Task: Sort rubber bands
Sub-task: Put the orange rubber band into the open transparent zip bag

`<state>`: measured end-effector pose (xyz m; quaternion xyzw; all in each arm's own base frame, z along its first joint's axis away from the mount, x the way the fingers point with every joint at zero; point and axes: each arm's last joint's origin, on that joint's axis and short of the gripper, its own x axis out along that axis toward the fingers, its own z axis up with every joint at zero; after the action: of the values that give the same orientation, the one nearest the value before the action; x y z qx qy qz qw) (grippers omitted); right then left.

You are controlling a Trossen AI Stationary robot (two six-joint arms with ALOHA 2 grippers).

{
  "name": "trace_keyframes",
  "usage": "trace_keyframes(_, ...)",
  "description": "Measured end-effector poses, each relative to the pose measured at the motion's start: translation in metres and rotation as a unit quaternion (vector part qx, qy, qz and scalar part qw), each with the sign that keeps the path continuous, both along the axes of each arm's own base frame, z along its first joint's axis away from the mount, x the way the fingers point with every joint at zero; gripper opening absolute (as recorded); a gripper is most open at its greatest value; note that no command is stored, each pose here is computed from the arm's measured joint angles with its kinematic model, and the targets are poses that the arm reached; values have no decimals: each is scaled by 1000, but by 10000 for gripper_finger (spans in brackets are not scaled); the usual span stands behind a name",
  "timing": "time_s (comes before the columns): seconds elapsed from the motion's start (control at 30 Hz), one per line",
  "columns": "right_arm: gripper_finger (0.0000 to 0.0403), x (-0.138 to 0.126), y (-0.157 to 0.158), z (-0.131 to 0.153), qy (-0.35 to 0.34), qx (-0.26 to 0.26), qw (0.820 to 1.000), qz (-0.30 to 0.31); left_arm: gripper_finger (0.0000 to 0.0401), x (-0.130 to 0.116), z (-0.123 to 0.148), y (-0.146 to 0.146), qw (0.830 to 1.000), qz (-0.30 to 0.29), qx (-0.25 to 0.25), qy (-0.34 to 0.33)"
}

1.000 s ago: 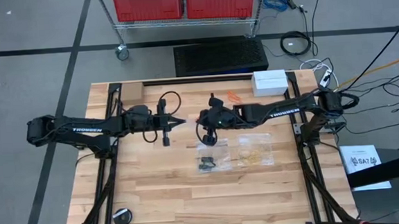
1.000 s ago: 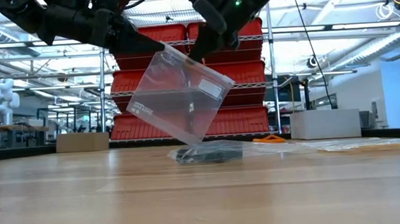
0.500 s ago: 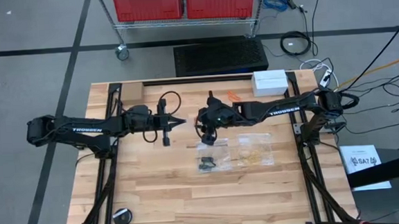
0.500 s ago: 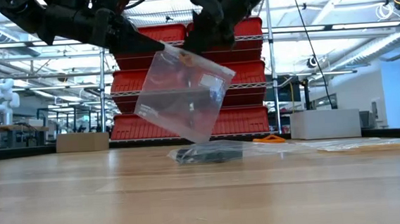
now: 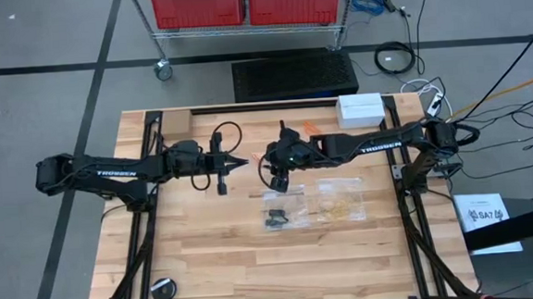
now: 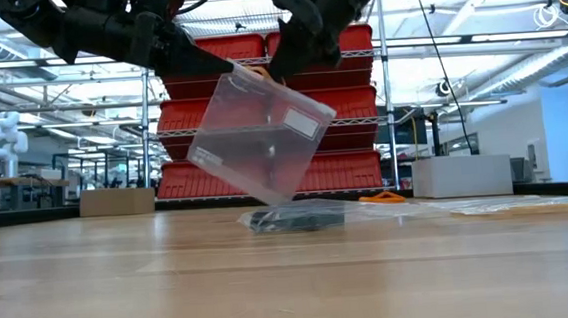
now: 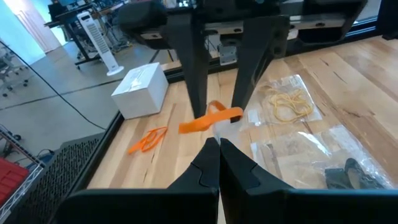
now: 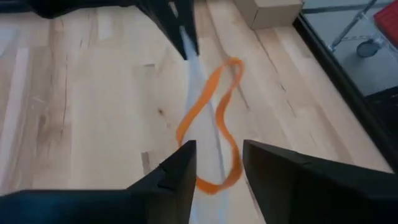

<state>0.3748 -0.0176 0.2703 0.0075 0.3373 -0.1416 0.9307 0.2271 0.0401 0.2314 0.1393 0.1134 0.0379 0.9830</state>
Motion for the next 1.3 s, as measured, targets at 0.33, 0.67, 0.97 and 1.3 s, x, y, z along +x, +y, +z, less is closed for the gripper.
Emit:
trace_keyframes(0.33, 9, -2, 1, 0, 10, -70, 996, -61, 0, 0, 0, 0, 1000, 0, 0, 1)
trace_keyframes(0.67, 2, -3, 21, 2, 24, -134, 990, -45, 0, 0, 0, 0, 1000, 4, -3, 1)
trace_keyframes(0.97, 1, -8, 57, 5, 73, -289, 955, 3, 0, -1, -1, 3, 1000, 11, -8, 5)
trace_keyframes(1.3, 0, -10, 56, 5, 130, -376, 916, 45, 0, -1, -2, 2, 1000, -3, -13, 10)
